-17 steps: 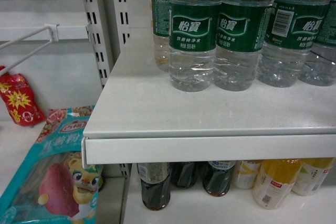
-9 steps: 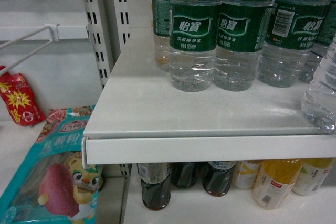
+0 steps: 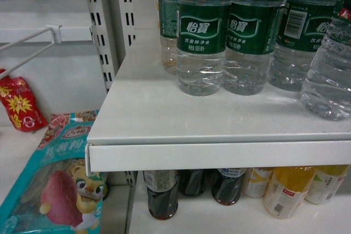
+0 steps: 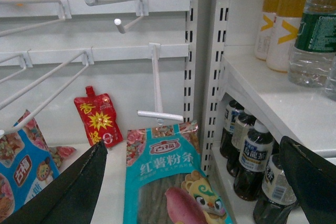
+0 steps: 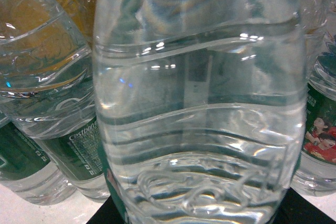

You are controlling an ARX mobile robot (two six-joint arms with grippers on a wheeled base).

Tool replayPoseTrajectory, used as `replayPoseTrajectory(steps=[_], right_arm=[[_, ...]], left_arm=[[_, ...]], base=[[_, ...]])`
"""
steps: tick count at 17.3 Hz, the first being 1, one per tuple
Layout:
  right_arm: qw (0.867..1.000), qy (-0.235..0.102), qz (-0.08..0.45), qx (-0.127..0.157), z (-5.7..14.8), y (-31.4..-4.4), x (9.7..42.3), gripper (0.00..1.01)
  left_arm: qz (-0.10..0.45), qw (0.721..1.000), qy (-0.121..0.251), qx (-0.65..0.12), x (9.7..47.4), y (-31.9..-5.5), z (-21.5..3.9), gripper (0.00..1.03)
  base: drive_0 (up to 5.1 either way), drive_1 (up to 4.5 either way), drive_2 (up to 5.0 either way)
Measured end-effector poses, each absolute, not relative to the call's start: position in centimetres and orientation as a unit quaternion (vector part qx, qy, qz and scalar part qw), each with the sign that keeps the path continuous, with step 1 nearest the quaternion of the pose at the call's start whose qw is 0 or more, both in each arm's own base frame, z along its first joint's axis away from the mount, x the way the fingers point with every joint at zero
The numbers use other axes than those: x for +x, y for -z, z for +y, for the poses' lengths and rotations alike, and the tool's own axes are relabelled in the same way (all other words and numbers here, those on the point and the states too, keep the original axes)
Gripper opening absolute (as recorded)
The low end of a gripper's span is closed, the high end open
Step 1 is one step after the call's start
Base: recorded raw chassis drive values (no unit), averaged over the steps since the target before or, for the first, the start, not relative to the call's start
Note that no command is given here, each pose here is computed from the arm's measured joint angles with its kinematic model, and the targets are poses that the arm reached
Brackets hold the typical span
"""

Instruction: Move water from second to third shelf

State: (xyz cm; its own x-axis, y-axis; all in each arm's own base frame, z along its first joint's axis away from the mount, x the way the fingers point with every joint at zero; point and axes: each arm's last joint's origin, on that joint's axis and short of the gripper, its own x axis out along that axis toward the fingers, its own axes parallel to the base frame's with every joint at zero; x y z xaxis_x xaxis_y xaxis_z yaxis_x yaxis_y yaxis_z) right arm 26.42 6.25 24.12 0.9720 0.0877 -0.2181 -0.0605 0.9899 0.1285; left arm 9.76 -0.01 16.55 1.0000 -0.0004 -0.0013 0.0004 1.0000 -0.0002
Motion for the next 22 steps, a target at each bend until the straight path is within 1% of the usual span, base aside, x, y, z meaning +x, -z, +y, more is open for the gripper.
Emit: replayPoseTrajectory(steps=[9,10,11,12,13,15,16,17,22], right_arm=[[0.991,-0.044,0.11,0.059,6.64,-23.75,27.08,0.39],[0.991,-0.046,0.112,0.058,6.66,-23.69,27.07,0.49],[0.991,-0.05,0.114,0.058,6.69,-23.58,27.11,0.61],[0.99,-0.051,0.114,0.058,6.7,-23.56,27.12,0.63],[0.99,-0.054,0.115,0.058,6.72,-23.54,27.12,0.68],[0.99,-0.056,0.117,0.058,6.73,-23.45,27.09,0.84],[0.99,-0.058,0.118,0.058,6.73,-23.44,27.09,0.95],[0.989,-0.06,0.118,0.059,6.75,-23.44,27.09,0.98],[0.989,-0.061,0.124,0.057,6.59,-23.68,26.42,0.98]], left_arm=[[0.001,1.0,0.0,0.0,9.76,-16.55,-0.01,0.98],[0.001,1.0,0.0,0.0,9.76,-16.55,-0.01,0.98],[0.001,1.0,0.0,0.0,9.76,-16.55,-0.01,0.98],[0.001,1.0,0.0,0.0,9.76,-16.55,-0.01,0.98],[0.001,1.0,0.0,0.0,9.76,-16.55,-0.01,0.98],[0.001,1.0,0.0,0.0,9.76,-16.55,-0.01,0.98],[0.001,1.0,0.0,0.0,9.76,-16.55,-0.01,0.98],[0.001,1.0,0.0,0.0,9.76,-16.55,-0.01,0.98],[0.001,1.0,0.0,0.0,9.76,-16.55,-0.01,0.98]], base=[[0.0,0.0,0.0],[0.0,0.0,0.0],[0.0,0.0,0.0],[0.0,0.0,0.0],[0.0,0.0,0.0],[0.0,0.0,0.0],[0.0,0.0,0.0],[0.0,0.0,0.0],[0.0,0.0,0.0]])
